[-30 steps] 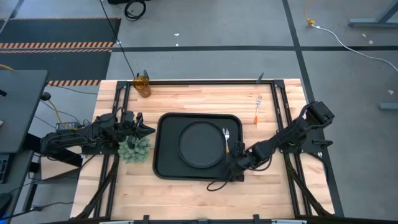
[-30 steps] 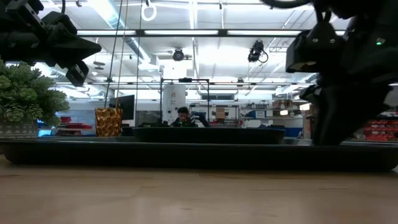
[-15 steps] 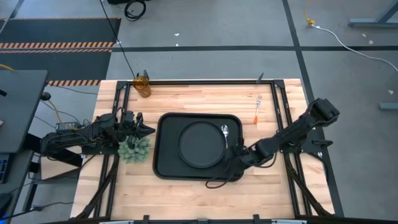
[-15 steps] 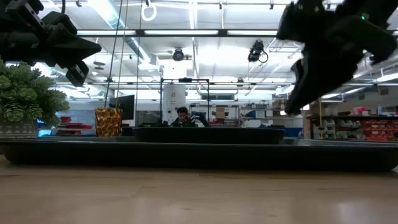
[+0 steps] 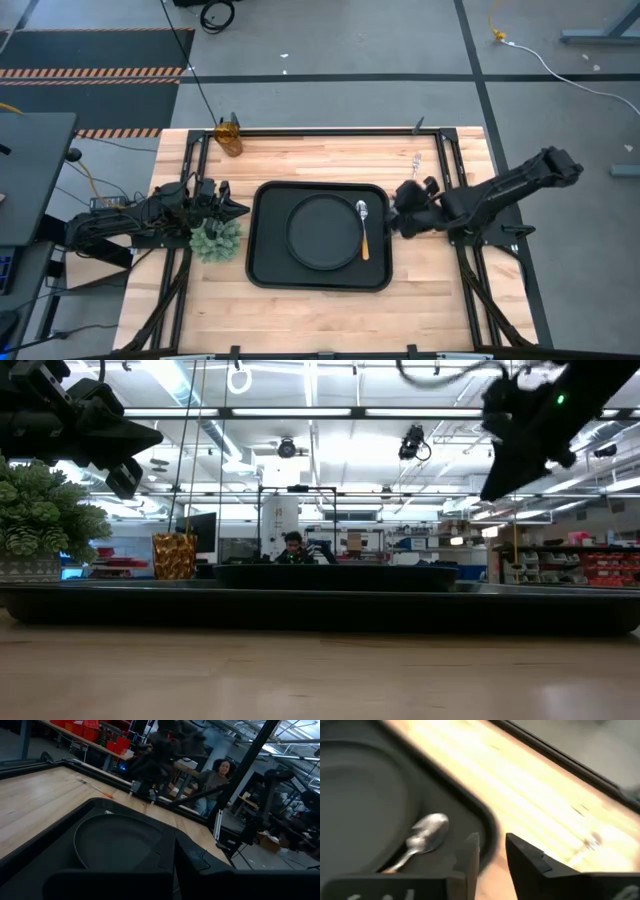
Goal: Pick and place plate/cup/fork/spoon on tray
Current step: Put the orange fork on the black serving tray to the right of the yellow spoon
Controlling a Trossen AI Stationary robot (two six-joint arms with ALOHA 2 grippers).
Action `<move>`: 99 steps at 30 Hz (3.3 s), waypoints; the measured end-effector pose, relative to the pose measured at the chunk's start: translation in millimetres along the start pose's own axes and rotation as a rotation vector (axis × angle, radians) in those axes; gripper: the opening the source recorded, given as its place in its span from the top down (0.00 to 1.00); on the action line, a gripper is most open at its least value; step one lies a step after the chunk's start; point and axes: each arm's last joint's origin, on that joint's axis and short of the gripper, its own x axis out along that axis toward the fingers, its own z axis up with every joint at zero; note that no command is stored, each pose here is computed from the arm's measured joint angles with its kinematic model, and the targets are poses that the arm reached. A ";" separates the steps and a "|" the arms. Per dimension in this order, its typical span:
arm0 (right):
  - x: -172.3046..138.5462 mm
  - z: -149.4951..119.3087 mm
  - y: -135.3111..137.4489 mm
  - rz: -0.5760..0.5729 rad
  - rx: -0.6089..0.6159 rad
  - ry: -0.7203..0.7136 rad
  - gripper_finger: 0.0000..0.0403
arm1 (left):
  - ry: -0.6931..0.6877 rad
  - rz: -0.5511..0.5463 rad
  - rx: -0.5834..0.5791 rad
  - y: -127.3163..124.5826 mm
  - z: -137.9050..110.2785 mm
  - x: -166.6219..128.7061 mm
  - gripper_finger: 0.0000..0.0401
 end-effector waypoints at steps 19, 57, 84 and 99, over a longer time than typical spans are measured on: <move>104.5 10.6 -80.4 -0.489 0.377 0.255 0.54 | 0.000 0.000 0.000 0.0 0.0 0.0 0.97; 158.1 3.1 -109.1 -0.412 0.553 0.519 0.88 | 0.001 0.000 0.000 0.0 -0.1 0.0 0.97; 65.6 -6.8 34.5 0.183 0.476 0.119 0.95 | 0.000 0.000 0.000 0.0 0.0 0.0 0.97; 26.3 -31.1 63.0 0.074 0.516 0.217 0.96 | 0.000 0.000 0.000 0.0 0.0 0.0 0.97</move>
